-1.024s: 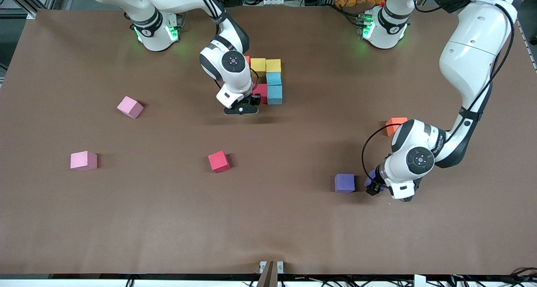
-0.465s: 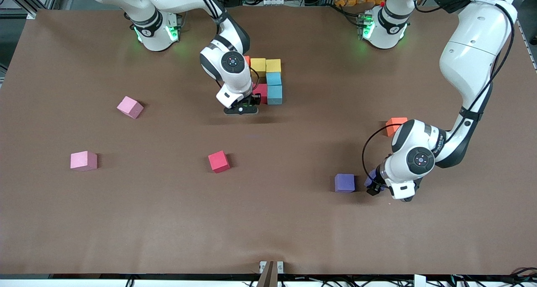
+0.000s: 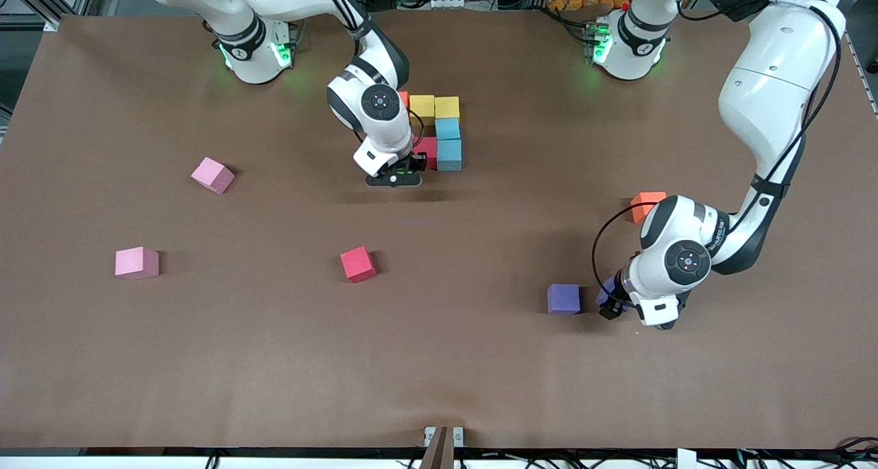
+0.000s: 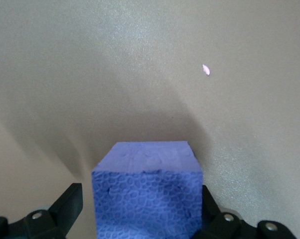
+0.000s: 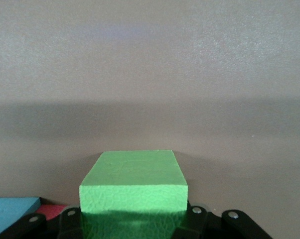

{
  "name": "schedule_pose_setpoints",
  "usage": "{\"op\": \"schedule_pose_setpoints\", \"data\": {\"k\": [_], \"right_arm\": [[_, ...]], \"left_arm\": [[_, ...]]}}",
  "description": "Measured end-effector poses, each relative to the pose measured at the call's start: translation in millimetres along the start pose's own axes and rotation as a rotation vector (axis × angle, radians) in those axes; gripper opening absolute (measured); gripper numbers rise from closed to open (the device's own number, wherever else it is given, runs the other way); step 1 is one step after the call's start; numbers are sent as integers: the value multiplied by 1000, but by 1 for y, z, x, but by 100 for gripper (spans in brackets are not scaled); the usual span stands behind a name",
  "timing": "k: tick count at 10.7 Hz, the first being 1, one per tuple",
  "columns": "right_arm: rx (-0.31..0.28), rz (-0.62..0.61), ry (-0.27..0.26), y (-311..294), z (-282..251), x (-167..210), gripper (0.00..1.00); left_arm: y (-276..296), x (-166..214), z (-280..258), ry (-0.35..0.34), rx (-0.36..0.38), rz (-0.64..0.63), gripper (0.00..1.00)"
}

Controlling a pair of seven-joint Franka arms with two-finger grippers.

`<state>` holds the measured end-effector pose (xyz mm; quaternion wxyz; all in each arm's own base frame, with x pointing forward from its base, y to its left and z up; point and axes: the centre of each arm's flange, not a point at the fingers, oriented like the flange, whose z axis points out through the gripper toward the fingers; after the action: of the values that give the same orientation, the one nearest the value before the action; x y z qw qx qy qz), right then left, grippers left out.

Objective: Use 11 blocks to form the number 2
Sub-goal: 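Lower the green block beside the lavender block and open the right gripper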

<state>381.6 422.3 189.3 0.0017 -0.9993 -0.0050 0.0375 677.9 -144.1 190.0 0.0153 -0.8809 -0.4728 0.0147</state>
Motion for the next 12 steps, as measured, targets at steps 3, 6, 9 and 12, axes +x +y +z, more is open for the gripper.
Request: {"op": "schedule_pose_setpoints", "data": {"k": [3, 6, 9, 12], "right_arm": [[-4, -2, -5, 0, 1, -2, 67], [-7, -3, -8, 0, 2, -3, 75], [-5, 2, -6, 1, 1, -1, 77], [1, 10, 1, 2, -3, 4, 81]], "left_arm": [[0, 0, 0, 0, 0, 1, 100], [0, 0, 0, 2, 0, 6, 100], [0, 0, 0, 5, 0, 10, 100], [0, 1, 0, 17, 1, 19, 100]]}}
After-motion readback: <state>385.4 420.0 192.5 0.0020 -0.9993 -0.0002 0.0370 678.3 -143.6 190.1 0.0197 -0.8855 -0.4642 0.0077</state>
